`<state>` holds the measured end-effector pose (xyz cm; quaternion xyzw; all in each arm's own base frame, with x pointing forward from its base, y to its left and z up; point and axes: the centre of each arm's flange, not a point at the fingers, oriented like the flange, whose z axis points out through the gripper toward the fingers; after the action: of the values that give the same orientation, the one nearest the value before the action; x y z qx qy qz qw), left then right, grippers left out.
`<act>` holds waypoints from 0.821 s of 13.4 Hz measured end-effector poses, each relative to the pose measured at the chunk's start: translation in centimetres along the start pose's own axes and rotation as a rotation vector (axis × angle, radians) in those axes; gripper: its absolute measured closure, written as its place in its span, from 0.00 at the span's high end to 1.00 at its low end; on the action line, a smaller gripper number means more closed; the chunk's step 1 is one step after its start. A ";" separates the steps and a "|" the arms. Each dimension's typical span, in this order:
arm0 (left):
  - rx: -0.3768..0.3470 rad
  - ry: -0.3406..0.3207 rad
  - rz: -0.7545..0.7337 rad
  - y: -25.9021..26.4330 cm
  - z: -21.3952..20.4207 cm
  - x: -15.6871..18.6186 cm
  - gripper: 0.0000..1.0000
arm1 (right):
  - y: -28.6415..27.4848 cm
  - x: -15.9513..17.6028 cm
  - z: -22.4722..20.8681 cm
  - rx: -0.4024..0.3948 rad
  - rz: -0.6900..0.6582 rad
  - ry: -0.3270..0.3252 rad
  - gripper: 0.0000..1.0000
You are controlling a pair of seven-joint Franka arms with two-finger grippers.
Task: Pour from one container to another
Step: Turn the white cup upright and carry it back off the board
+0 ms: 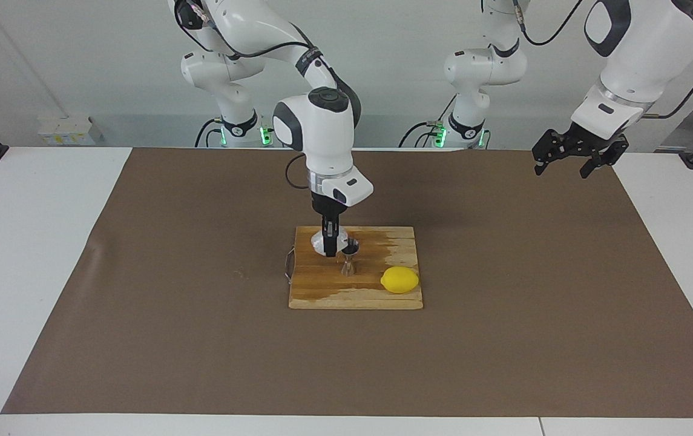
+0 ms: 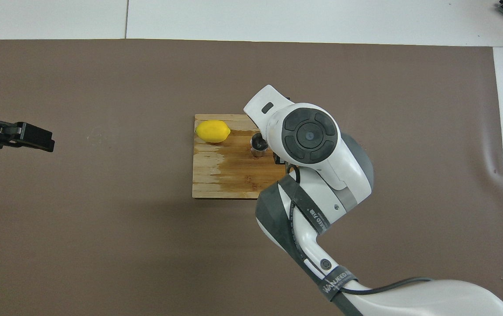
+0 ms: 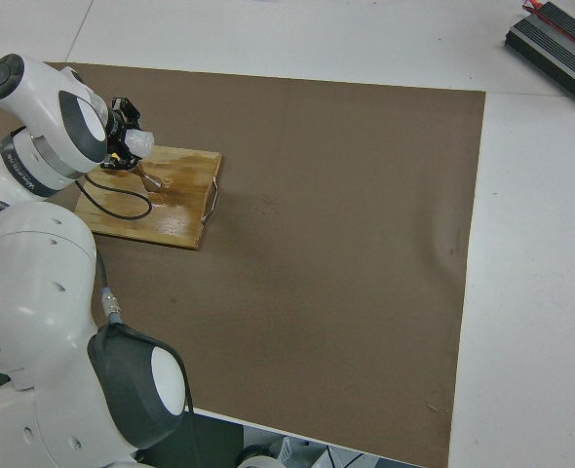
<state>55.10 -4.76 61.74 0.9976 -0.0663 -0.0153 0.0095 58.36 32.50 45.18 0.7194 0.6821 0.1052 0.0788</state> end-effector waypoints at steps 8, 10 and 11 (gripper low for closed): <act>0.000 0.000 0.000 0.0 0.0 0.0 1.00 | 4.4 -12.8 3.2 0.132 0.188 0.374 0.48; 0.000 0.000 0.000 0.0 0.0 0.0 1.00 | 4.3 -17.5 5.2 0.136 0.211 0.482 0.48; 0.000 0.000 0.000 0.0 0.0 0.0 1.00 | 4.2 -20.4 6.3 0.130 0.219 0.525 0.48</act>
<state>55.10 -4.76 61.74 0.9976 -0.0663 -0.0153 0.0095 63.07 12.07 39.26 0.7404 0.6027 0.2519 -0.1586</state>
